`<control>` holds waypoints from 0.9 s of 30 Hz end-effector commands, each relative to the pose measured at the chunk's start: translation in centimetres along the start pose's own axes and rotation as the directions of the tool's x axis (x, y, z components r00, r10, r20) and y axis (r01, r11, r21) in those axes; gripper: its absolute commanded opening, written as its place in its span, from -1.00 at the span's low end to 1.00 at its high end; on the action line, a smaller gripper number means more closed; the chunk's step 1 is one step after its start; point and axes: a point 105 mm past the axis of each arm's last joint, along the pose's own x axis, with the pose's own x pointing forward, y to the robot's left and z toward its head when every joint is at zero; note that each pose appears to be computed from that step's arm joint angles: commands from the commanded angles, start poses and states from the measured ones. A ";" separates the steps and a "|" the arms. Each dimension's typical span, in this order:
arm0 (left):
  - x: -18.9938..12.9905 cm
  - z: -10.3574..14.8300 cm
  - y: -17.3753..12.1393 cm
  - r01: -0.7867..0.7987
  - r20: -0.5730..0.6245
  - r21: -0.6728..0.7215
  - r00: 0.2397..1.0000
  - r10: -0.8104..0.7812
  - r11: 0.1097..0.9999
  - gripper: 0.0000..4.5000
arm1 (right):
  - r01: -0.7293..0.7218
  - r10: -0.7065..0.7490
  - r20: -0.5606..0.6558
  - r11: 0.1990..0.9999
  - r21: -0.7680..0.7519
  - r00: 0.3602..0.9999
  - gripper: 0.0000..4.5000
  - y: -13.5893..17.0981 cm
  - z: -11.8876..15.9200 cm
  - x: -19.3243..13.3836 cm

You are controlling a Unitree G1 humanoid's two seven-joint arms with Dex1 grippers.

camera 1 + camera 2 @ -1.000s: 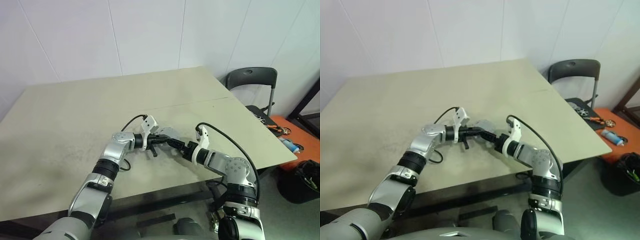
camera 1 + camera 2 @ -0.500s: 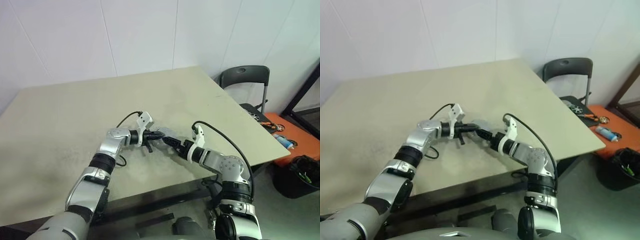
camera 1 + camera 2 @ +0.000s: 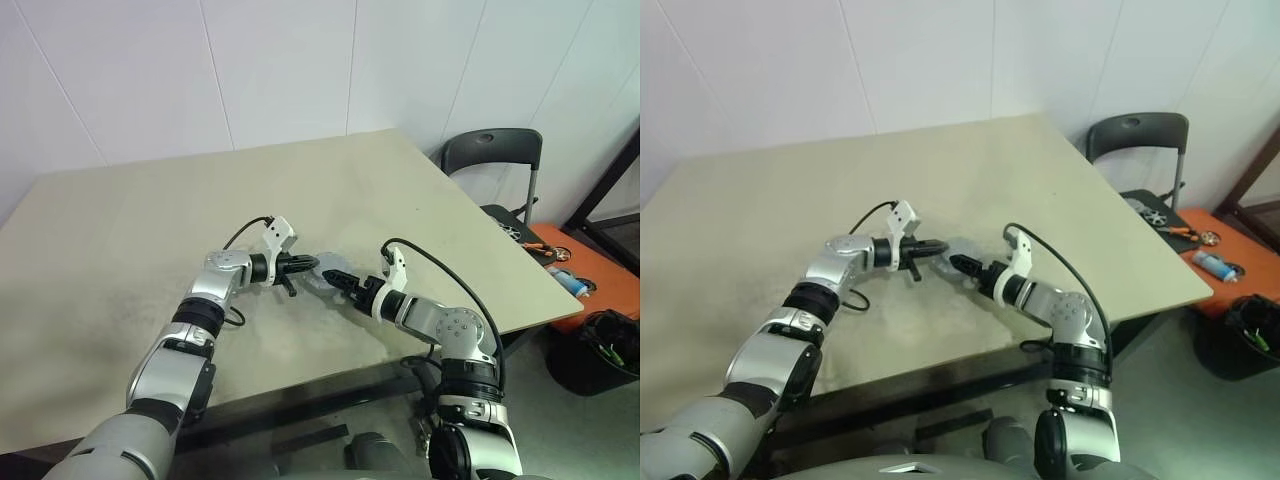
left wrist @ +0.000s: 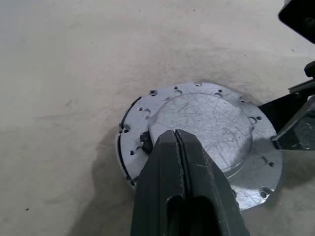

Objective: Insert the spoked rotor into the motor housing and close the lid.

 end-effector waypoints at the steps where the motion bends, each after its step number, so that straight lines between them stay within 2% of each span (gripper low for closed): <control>1: 0.1 0.0 -0.2 0.009 0.002 0.011 1.000 -0.009 1.000 -1.00 | 0.110 -0.109 -0.033 0.993 0.033 0.993 0.98 -2.3 -1.5 0.0; 5: 0.1 -0.4 -0.2 0.001 -0.005 0.004 1.000 -0.001 1.000 -1.00 | 0.124 -0.123 -0.011 0.991 0.058 0.992 0.98 -2.4 -1.5 0.2; 6: 0.0 -0.5 -0.2 0.000 -0.006 0.003 1.000 0.000 1.000 -1.00 | 0.120 -0.121 0.006 0.990 0.077 0.993 0.91 -2.3 -1.2 0.3; 8: 0.0 -0.6 -0.2 0.000 -0.007 0.003 1.000 0.000 1.000 -1.00 | 0.100 -0.105 0.044 0.988 0.114 0.993 0.73 -1.9 -0.6 0.6; 13: -0.1 -0.7 -0.2 0.001 -0.007 0.002 1.000 -0.001 1.000 -1.00 | 0.061 -0.069 0.056 0.989 0.134 0.996 0.03 -0.6 -0.1 1.4; 15: -0.1 -0.7 -0.2 -0.002 -0.006 0.002 1.000 0.002 1.000 -1.00 | 0.058 -0.065 0.045 0.990 0.132 0.997 -0.09 -0.3 -0.3 1.9; 27: 0.0 -0.7 -0.3 -0.006 -0.005 0.002 1.000 0.006 1.000 -1.00 | 0.043 -0.047 0.020 0.987 0.152 0.999 -0.12 0.1 -1.0 2.7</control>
